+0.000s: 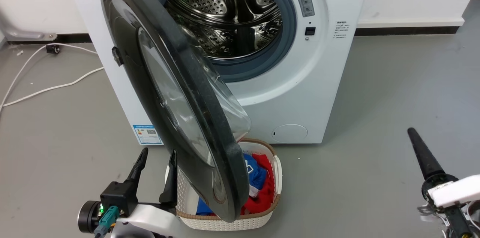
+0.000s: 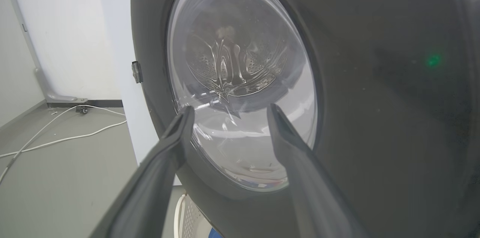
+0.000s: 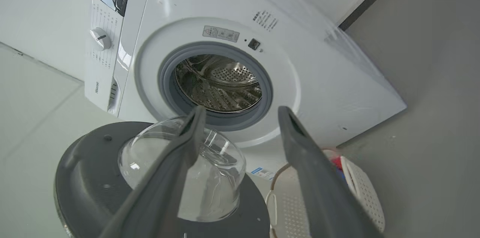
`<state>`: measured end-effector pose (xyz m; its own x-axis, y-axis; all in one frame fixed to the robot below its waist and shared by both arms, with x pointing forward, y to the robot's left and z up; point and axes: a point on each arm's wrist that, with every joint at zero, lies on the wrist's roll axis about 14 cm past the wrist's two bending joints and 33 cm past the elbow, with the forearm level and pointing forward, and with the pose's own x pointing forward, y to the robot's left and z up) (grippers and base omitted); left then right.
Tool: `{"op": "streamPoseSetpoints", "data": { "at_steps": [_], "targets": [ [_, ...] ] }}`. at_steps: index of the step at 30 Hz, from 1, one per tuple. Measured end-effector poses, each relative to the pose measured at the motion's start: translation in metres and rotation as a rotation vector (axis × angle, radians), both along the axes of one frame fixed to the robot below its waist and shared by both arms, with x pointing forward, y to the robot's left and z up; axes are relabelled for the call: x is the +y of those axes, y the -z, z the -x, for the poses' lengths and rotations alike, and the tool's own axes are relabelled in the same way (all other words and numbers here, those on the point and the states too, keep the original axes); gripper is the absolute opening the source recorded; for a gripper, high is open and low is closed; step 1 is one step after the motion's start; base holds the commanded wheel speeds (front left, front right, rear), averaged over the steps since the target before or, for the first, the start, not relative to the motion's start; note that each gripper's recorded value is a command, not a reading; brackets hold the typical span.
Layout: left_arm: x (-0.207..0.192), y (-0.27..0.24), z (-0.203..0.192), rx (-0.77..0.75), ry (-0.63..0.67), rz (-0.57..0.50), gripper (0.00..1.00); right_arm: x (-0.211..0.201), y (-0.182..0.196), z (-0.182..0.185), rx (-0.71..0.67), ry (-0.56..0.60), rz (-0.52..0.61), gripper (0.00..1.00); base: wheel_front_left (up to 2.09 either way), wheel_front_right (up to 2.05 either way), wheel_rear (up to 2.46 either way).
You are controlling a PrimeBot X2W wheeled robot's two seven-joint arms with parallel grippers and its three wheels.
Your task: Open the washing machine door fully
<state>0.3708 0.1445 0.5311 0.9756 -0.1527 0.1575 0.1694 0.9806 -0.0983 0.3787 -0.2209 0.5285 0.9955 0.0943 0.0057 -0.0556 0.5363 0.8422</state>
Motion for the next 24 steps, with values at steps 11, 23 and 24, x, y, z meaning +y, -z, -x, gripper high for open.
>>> {"op": "streamPoseSetpoints", "data": {
  "at_steps": [11, 23, 24],
  "targets": [
    [0.0, 0.004, -0.001, 0.013, 0.002, -0.005, 1.0, -0.023, -0.048, 0.011, -0.239, 0.204, 0.746, 1.0, 0.0, 0.0, 0.0],
    [0.004, 0.006, 0.0, 0.017, -0.007, -0.028, 1.0, 0.026, -0.018, 0.042, -0.182, 0.121, 0.923, 1.0, 0.0, 0.0, 0.0],
    [0.004, 0.006, 0.0, 0.016, -0.005, -0.038, 1.0, 0.026, -0.017, 0.043, -0.179, 0.121, 0.92, 1.0, 0.0, 0.0, 0.0]
  ]
}}
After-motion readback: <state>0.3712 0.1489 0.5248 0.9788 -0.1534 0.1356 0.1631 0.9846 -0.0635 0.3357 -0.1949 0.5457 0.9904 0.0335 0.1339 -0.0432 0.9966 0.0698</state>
